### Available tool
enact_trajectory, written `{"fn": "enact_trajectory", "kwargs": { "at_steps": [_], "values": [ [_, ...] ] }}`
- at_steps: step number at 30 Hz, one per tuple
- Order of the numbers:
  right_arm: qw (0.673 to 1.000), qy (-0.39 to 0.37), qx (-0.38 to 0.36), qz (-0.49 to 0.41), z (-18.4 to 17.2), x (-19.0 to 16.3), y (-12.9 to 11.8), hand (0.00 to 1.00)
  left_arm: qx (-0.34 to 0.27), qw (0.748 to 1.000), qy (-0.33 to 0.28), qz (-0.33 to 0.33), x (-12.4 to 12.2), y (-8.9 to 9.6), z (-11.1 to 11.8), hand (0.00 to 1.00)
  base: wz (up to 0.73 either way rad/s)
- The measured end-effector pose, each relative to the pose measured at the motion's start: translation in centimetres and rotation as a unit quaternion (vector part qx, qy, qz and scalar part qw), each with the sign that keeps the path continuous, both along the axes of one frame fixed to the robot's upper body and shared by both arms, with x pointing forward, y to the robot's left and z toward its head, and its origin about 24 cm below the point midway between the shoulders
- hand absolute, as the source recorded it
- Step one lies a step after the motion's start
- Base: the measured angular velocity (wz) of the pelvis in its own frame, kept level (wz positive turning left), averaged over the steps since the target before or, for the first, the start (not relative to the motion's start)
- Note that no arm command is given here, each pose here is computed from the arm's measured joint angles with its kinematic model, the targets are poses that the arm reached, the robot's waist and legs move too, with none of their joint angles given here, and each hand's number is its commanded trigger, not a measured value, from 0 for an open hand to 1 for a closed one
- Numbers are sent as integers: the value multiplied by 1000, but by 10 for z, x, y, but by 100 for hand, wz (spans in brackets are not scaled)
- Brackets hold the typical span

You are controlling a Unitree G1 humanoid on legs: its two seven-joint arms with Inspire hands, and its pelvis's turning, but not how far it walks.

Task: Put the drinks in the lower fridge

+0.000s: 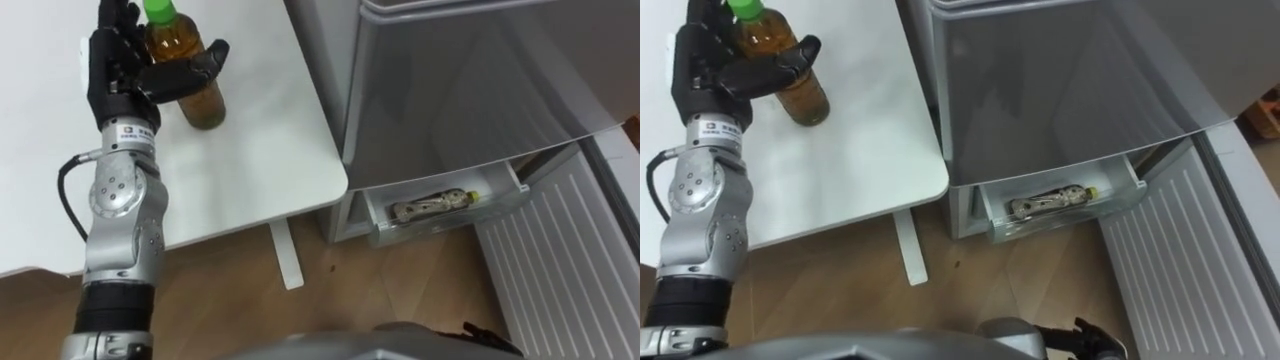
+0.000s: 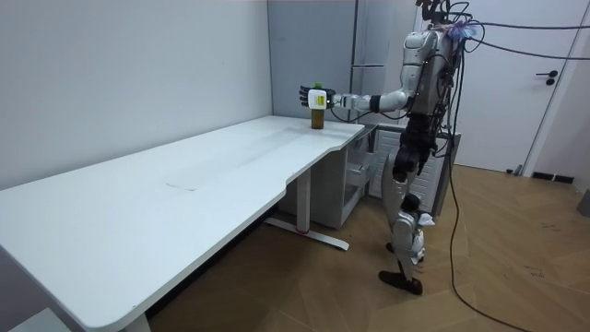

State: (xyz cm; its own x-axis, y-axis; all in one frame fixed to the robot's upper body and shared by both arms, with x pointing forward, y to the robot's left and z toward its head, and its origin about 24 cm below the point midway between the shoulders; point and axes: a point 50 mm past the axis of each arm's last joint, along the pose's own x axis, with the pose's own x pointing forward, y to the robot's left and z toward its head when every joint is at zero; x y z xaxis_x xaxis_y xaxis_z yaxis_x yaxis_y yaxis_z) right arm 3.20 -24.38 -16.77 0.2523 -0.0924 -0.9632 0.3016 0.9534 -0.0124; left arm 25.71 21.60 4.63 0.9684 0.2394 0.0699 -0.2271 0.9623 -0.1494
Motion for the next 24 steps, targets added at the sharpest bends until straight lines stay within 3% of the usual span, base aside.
{"fn": "enact_trajectory", "kwargs": {
  "at_steps": [20,24],
  "values": [
    [1000,1,-6,28,0,8,3,0,-12,999,15,-50,2,-9,-5,100,0],
    [1000,0,-4,29,-1,9,5,0,-46,997,14,-65,2,-16,-7,100,0]
  ]
}}
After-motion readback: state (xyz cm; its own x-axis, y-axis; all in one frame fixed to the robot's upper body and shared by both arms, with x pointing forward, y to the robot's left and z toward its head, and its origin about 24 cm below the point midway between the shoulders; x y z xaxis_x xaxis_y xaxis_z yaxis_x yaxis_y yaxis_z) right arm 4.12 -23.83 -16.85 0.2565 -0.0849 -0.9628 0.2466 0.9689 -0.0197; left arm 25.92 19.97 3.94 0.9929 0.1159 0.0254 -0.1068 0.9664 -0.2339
